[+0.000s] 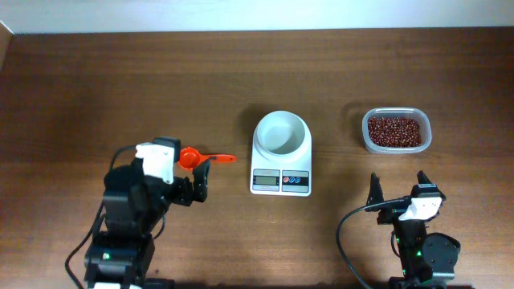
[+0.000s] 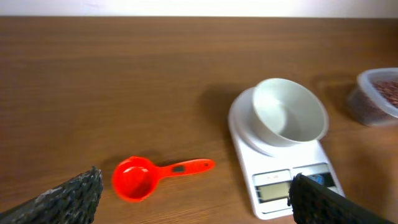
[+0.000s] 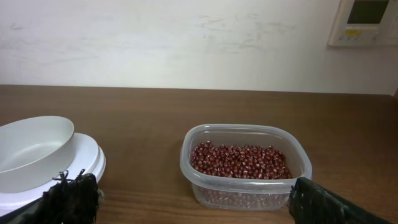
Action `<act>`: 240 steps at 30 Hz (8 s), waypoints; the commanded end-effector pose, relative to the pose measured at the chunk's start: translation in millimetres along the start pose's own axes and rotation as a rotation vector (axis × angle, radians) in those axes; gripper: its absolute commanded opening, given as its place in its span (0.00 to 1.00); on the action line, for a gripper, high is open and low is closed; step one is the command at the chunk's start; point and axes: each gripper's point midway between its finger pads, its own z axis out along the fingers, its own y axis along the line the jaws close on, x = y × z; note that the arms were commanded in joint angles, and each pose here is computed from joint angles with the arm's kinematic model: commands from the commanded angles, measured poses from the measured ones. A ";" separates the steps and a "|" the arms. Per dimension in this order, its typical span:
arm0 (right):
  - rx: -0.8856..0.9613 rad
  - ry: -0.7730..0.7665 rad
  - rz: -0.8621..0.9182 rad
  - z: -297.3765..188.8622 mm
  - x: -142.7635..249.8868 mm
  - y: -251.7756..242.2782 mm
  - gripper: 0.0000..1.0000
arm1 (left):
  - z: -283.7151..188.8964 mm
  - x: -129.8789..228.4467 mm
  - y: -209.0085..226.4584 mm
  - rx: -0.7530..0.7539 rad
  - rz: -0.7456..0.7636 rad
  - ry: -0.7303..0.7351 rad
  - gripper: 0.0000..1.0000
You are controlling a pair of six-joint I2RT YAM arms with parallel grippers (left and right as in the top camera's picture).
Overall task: Scoop and weigh 50g on scale
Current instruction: 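Move the left gripper forward over the orange-red scoop's bowl, then grasp the scoop rim with the left gripper and lift it, then reach the right gripper toward the scoop handle held by the left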
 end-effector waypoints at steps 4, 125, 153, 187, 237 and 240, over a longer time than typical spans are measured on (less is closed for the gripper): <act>-0.001 0.000 0.003 0.0 1.8 0.9 0.99 | -1.7 0.2 -55.2 0.342 -0.022 0.041 0.99; -0.001 0.000 0.003 0.0 1.8 0.9 0.99 | 123.3 131.3 88.4 -0.660 -1.271 0.375 0.40; -0.001 0.000 0.003 0.0 1.8 0.9 0.99 | -24.2 80.8 92.4 -0.767 -1.016 0.248 0.00; -0.001 0.000 0.003 0.0 1.8 0.9 0.99 | -58.1 108.3 19.4 -0.478 -1.081 0.504 0.00; -0.781 0.307 0.743 -54.4 -2.4 126.3 0.99 | -17.7 124.8 36.9 -0.680 -1.361 0.552 0.00; -0.869 0.359 0.755 -67.1 -2.1 137.1 0.99 | -11.3 126.3 29.4 -0.643 -1.384 0.594 0.00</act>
